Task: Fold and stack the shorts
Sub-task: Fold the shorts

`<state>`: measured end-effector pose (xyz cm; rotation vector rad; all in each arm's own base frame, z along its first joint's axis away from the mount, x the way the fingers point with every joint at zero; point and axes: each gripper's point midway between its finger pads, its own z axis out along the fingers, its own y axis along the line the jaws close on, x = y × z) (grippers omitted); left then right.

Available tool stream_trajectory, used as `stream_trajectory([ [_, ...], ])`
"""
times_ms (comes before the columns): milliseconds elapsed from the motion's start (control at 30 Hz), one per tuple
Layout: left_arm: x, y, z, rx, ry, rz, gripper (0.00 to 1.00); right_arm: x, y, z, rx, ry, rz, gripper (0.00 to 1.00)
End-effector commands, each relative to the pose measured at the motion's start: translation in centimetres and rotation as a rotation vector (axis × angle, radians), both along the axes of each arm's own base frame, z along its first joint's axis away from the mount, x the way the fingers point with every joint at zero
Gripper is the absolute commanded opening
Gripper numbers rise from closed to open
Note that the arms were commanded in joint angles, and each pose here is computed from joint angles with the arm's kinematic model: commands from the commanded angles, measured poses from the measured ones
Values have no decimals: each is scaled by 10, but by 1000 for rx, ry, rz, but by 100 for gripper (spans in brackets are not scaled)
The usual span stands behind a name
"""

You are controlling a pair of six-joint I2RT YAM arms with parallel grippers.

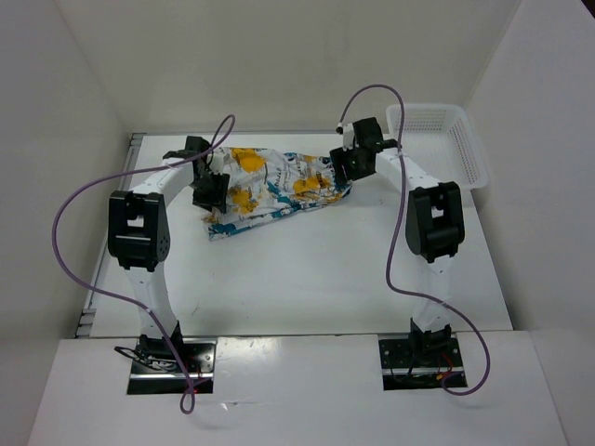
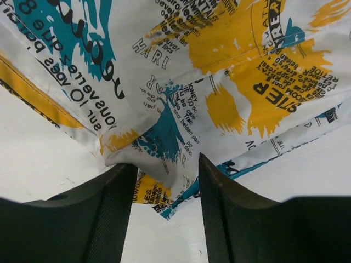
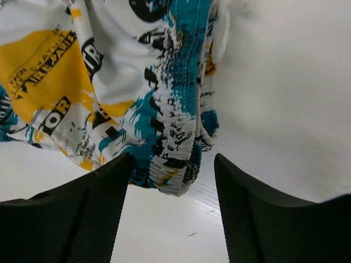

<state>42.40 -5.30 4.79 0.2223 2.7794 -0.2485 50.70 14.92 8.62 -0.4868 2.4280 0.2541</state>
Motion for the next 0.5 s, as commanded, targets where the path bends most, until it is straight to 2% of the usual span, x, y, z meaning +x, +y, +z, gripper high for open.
stream_trajectory([
  [0, 11, -1, -2, 6, -19, -6, 55, -12, 4, -12, 8, 38, 27, 67],
  [67, 8, -1, -5, 6, -8, -6, 49, -14, 3, -16, 6, 47, 26, 63],
  [100, 5, -1, -8, 7, 1, -6, 38, -14, 3, -16, 6, 48, 26, 63],
  [200, 2, -1, -11, 8, 11, -6, 17, -19, -2, -24, -17, 66, 14, 57],
  [233, 0, 0, -13, 8, 20, -6, 6, -18, -4, -24, -27, 63, 5, 54],
  [333, 1, 1, 4, 16, -16, -2, 0, -25, -6, -33, -33, 85, 6, 42],
  [367, -4, 4, 8, 28, -9, 2, 0, -23, -5, -32, -31, 77, 5, 32],
  [467, -7, 6, 43, 33, -64, 6, 0, -18, -8, -28, -47, 60, 2, 14],
])
